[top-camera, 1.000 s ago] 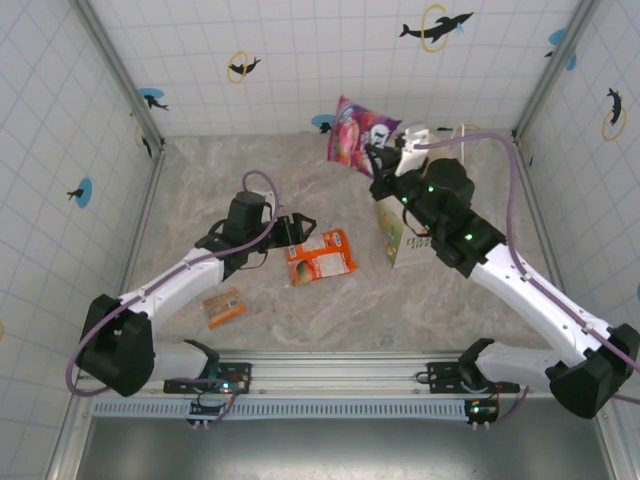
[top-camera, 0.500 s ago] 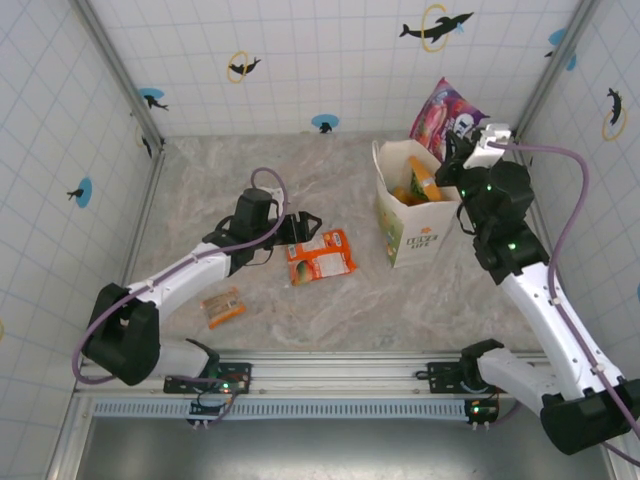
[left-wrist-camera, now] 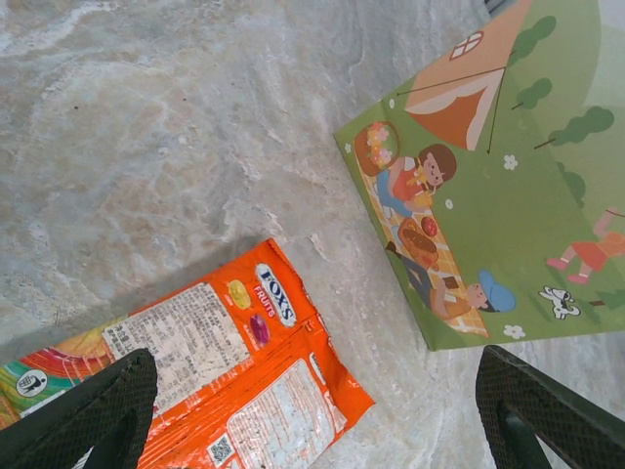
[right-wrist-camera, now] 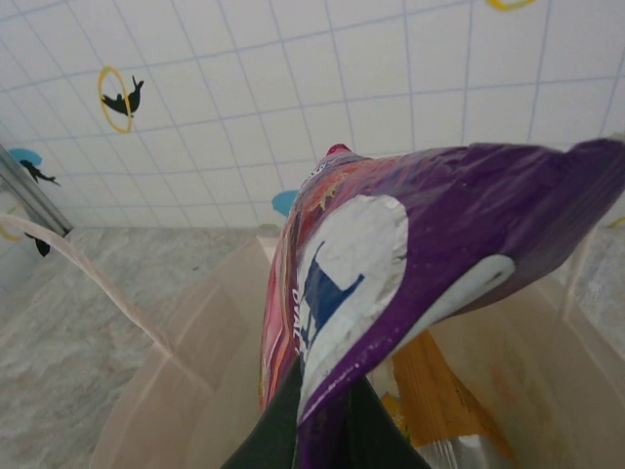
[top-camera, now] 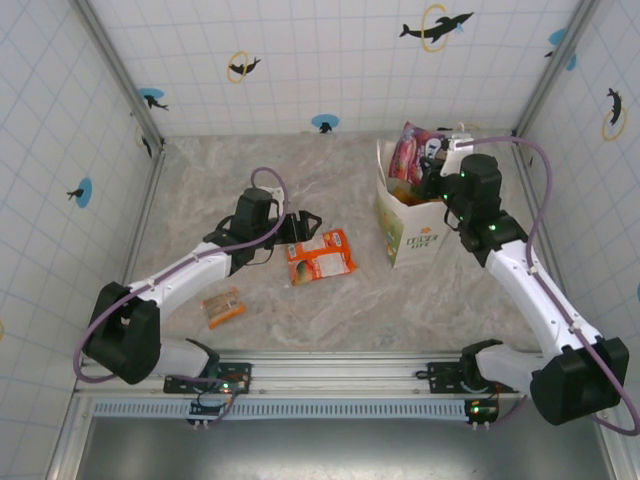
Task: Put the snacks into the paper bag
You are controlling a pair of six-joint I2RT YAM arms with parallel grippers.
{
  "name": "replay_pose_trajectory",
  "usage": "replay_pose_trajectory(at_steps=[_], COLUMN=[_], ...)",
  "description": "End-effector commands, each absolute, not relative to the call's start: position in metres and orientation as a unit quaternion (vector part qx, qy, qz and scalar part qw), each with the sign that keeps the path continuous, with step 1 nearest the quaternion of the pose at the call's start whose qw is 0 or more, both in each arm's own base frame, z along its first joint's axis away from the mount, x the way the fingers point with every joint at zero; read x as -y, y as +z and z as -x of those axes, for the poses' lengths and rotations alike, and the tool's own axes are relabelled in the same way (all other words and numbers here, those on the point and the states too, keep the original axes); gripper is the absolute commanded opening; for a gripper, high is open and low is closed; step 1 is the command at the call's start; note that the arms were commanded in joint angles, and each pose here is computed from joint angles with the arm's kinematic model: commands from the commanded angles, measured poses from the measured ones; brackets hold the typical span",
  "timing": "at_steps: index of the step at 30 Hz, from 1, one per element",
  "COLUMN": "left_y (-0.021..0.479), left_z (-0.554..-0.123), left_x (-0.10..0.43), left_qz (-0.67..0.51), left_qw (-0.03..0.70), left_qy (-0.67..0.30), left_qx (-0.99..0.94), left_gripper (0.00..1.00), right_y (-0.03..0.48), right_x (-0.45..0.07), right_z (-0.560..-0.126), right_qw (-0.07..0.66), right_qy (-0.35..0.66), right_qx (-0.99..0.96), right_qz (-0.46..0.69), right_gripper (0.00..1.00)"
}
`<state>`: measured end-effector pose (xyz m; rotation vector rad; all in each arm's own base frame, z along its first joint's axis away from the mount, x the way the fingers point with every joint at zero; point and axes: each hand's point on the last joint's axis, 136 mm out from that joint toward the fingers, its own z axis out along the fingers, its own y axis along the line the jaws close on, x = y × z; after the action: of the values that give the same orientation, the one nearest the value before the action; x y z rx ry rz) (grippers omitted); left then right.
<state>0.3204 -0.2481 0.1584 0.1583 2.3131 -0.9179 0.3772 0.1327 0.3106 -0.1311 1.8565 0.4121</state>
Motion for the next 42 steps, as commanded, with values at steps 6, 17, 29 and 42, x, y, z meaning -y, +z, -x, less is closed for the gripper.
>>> replay_pose_trajectory(at_steps=[6,17,29,42], left_y=[0.165,0.157,0.115,0.076], left_z=[-0.324,-0.318,-0.281,-0.267], left_x=[0.248,0.245,0.218,0.180], left_qz=[-0.067,-0.055,0.020,0.094], left_qw=[0.335,0.324,0.220,0.188], left_qy=[-0.344,-0.343,-0.327,-0.394], left_qx=[-0.875,-0.880,-0.919,-0.895], left_gripper=[0.87,0.88,0.85,0.75], right_y=[0.326,0.340,0.348,0.271], right_x=[-0.141,-0.137,-0.218,-0.276], right_z=[-0.379,-0.364,-0.288,-0.227], right_qw=[0.600,0.602,0.580,0.511], right_qy=[0.198,0.199,0.230,0.231], right_qx=[-0.772,-0.770,-0.753,-0.774], right_qz=[0.072,0.075,0.207,0.295], right_gripper=[0.19,0.46,0.45,0.44])
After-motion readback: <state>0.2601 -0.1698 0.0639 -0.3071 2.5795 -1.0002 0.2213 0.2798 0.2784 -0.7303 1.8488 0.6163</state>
